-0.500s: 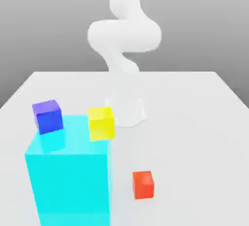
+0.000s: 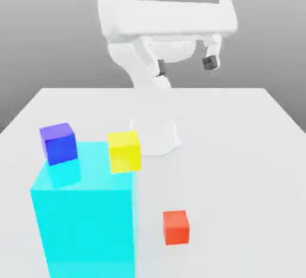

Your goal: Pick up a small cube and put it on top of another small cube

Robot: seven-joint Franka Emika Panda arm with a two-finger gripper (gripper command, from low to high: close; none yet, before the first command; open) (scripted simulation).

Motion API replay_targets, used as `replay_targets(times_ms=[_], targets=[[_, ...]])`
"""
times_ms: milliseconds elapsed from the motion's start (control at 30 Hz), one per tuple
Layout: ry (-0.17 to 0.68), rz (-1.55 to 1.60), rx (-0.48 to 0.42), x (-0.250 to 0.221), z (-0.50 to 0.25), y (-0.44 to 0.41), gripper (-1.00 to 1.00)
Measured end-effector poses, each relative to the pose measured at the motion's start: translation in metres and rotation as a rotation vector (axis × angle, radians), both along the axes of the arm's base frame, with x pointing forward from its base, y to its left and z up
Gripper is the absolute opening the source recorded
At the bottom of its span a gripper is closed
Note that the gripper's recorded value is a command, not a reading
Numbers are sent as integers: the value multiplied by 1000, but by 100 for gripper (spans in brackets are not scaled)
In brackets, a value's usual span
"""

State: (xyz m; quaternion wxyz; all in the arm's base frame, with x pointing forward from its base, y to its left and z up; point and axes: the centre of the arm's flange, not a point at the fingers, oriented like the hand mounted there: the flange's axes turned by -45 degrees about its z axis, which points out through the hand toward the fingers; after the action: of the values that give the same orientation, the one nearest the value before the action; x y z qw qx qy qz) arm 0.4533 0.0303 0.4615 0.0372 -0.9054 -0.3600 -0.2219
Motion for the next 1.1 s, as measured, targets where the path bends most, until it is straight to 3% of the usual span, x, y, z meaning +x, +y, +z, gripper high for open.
replay_targets(times_ms=[300,733,1100], targets=[[110,364,-139,-7,-127,24,0],[243,878,-384,-62,-262,21,0],[245,911,-405,-63,-321,19,0]])
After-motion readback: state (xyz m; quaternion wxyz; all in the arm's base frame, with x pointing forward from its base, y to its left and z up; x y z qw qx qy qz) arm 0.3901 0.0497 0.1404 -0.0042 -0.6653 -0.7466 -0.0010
